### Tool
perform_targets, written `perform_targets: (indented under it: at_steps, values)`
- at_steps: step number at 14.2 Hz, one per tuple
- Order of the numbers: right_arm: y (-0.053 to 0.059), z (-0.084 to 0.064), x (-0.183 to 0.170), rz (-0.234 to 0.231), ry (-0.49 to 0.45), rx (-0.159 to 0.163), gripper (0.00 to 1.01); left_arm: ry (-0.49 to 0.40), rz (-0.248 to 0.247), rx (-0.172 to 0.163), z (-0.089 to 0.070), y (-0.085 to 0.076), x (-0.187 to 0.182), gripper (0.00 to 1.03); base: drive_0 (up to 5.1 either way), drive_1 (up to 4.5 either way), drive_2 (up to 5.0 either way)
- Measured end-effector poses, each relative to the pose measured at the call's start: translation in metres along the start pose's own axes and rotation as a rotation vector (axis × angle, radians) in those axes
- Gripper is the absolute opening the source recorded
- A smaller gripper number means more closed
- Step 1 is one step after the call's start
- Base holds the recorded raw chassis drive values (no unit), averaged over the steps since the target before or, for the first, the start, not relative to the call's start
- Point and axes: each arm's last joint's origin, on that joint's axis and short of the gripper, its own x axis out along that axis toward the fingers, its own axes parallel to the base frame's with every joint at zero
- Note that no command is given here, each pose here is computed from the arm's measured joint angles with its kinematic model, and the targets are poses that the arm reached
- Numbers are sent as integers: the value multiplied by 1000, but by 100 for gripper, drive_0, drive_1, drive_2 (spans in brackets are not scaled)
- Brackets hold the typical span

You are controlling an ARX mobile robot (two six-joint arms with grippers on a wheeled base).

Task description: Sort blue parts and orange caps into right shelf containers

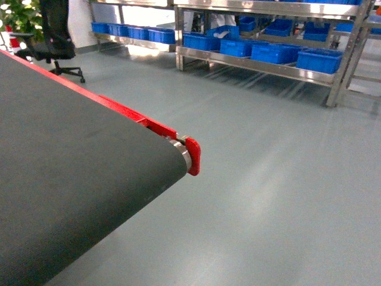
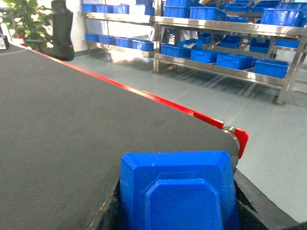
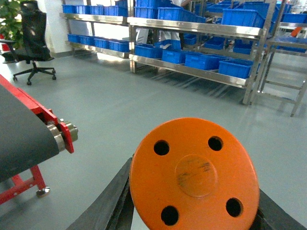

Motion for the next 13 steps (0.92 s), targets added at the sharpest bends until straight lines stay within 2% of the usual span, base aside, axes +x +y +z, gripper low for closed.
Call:
perform_targets:
  at_steps: [13]
  values:
    - [0, 0, 0, 0, 0, 0, 44, 0, 0, 0, 0, 0, 0, 44, -160, -160, -160]
